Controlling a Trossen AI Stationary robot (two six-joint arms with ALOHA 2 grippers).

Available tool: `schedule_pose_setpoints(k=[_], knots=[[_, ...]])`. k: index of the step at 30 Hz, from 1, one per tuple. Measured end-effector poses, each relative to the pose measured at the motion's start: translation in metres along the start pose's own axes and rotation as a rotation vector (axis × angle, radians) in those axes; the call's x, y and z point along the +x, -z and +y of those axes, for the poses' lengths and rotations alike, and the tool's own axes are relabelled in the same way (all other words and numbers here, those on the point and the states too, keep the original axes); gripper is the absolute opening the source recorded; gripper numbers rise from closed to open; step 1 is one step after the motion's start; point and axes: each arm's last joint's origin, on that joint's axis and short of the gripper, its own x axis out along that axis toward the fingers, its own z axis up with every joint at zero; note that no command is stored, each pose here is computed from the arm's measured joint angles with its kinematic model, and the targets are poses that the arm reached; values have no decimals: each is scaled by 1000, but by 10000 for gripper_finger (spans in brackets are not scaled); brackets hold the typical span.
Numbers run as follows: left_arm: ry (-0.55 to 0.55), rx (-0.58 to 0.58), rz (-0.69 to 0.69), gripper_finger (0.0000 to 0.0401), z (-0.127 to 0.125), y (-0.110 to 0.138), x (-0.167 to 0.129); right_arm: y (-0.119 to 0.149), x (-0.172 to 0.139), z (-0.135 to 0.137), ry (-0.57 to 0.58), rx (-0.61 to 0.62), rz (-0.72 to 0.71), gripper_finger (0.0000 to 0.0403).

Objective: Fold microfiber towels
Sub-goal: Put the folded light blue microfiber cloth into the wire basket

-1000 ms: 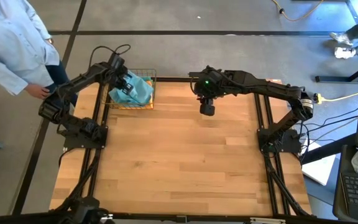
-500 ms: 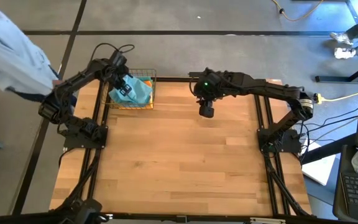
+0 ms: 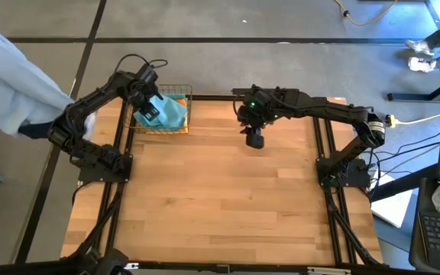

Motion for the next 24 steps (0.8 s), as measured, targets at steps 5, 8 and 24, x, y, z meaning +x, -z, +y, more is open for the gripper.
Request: schedule_pose_setpoints(k=[5, 8, 24], knots=[[-62, 22, 16, 151, -2, -1, -6, 0, 0, 3, -86, -2, -16, 138], [-86, 16, 17, 151, -3, -2, -8, 0, 0, 4, -126, 3, -20, 138], [-44, 99, 58, 153, -4, 3, -9, -5, 0, 3, -137, 20, -68, 138]])
